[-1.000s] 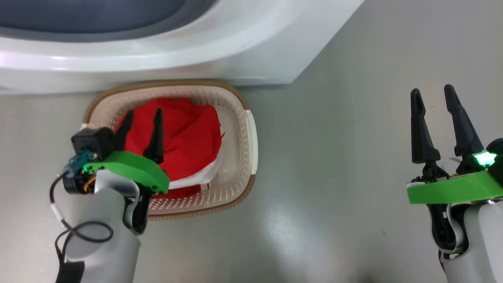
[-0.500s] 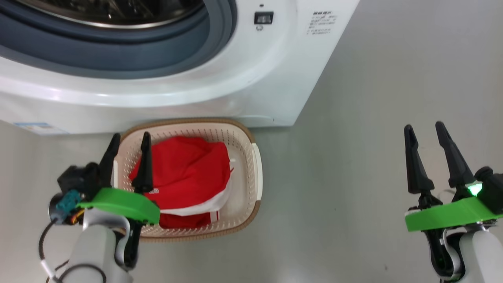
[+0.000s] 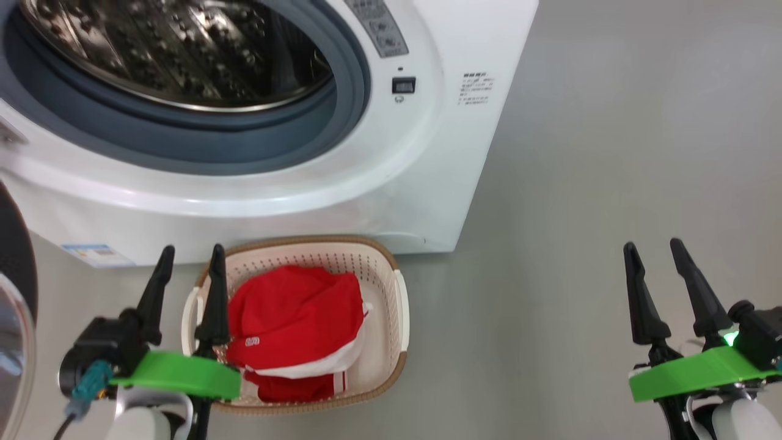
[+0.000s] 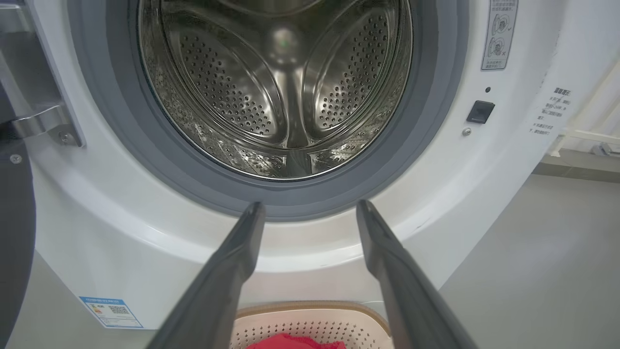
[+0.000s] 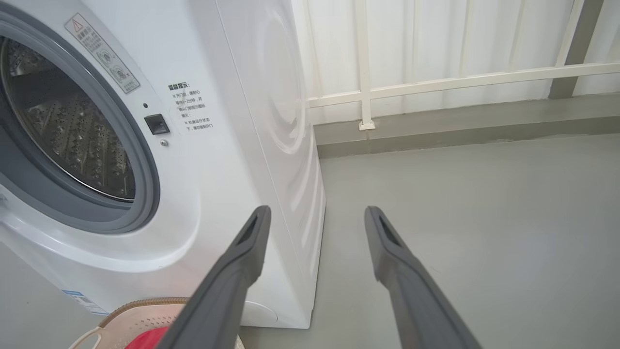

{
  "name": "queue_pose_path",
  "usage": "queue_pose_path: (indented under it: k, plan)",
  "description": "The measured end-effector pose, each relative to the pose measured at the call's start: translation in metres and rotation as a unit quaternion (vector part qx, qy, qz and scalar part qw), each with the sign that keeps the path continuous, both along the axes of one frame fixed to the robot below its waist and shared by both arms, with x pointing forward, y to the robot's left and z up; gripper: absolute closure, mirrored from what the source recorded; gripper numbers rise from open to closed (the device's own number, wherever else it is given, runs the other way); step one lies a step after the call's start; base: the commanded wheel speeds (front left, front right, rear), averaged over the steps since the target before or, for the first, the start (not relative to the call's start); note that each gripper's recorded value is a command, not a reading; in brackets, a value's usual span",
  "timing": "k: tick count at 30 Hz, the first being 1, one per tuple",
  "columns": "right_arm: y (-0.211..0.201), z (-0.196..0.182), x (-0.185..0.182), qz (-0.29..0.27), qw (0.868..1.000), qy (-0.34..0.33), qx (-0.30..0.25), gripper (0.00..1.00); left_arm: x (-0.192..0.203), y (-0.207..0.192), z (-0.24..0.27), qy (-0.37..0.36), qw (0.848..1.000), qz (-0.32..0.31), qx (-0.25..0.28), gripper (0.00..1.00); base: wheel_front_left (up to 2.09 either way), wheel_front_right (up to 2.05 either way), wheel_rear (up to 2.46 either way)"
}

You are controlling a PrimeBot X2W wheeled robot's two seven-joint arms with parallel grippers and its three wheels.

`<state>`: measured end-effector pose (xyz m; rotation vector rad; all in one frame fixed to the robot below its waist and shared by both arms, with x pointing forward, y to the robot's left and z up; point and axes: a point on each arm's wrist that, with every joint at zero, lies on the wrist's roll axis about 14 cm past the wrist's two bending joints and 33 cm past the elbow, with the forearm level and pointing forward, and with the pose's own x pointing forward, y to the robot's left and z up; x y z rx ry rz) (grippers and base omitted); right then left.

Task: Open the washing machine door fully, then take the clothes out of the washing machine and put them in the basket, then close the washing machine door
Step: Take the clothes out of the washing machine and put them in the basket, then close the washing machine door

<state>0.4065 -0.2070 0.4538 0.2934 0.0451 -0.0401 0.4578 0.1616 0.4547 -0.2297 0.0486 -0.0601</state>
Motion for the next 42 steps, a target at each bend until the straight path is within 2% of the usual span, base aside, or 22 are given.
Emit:
queue_pose_path:
  k: [9,22,42]
  plan:
    - [-0.003,0.011,-0.026,-0.006,1.000,-0.009,0.000,0.00,-0.035,0.011,0.025,-0.032,0.999,0.011,0.011,0.00,0.00,0.00,0.00]
    - [-0.010,0.014,-0.058,-0.018,1.000,-0.009,0.001,0.00,-0.089,0.031,0.027,-0.030,0.999,0.036,0.021,0.00,0.00,0.00,0.00]
    - [-0.015,0.015,-0.063,-0.026,1.000,-0.009,0.000,0.00,-0.093,0.031,0.033,-0.037,0.998,0.038,0.017,0.00,0.00,0.00,0.00]
